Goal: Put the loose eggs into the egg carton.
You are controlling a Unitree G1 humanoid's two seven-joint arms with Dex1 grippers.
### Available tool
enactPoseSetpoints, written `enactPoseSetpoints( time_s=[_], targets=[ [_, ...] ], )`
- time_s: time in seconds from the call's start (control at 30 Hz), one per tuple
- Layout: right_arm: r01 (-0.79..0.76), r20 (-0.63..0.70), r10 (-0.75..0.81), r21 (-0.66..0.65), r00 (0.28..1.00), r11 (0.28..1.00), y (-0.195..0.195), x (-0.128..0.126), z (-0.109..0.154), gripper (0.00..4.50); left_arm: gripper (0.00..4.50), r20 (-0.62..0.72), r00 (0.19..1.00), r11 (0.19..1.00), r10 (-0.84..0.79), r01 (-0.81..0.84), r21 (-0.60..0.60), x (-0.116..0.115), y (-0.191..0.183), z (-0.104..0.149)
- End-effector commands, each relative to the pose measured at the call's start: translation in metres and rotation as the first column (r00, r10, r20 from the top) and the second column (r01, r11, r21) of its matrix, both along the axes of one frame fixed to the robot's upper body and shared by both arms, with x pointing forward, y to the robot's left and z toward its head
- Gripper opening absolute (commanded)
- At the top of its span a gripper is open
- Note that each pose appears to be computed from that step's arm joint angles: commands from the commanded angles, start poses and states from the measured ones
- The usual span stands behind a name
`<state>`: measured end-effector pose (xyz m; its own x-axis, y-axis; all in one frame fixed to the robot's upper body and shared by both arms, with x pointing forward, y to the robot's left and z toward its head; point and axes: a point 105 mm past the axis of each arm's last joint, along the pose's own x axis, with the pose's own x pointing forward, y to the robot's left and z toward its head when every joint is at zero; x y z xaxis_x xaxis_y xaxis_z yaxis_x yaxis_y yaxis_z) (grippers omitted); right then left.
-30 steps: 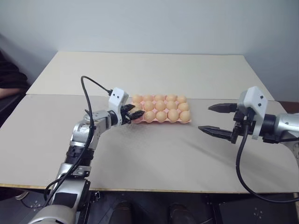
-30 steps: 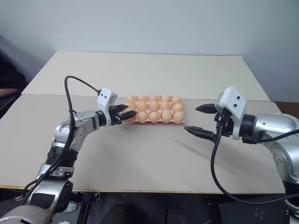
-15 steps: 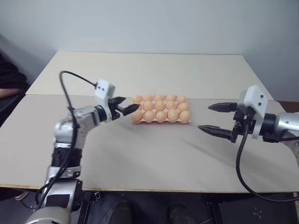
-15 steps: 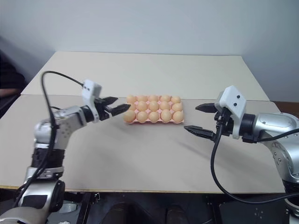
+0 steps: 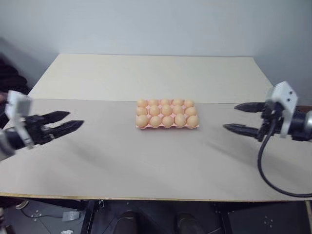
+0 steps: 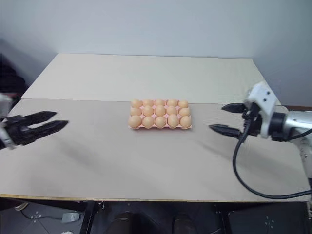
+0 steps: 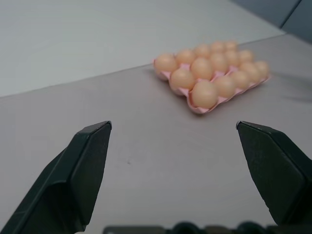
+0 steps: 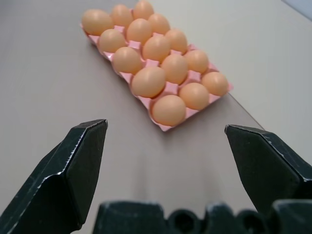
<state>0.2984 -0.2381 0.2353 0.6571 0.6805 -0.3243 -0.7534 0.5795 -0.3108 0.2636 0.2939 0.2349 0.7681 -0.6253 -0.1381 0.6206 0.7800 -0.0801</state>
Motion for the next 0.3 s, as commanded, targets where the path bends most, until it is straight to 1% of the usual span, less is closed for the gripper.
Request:
enactPoseSetpoints(
  time_s=[0.03, 0.17, 0.3],
  targets=[
    [0.065, 0.052, -0.063, -0.042, 0.997, 0.997, -0.031, -0.001, 0.015, 4.5, 4.48, 0.035, 0.999, 0.999, -0.026, 0.025, 0.038, -0.023, 0.006, 0.019],
    [0.084, 0.037, -0.082, -0.052, 0.996, 0.995, -0.047, 0.0, 0.016, 4.5, 4.48, -0.003, 1.0, 0.998, -0.025, 0.025, 0.06, -0.036, 0.009, 0.016],
    [0.085, 0.03, -0.083, -0.06, 0.996, 0.995, -0.055, 0.001, 0.018, 4.5, 4.48, -0.025, 1.0, 0.998, 0.01, -0.009, 0.055, -0.033, 0.009, 0.011]
  ],
)
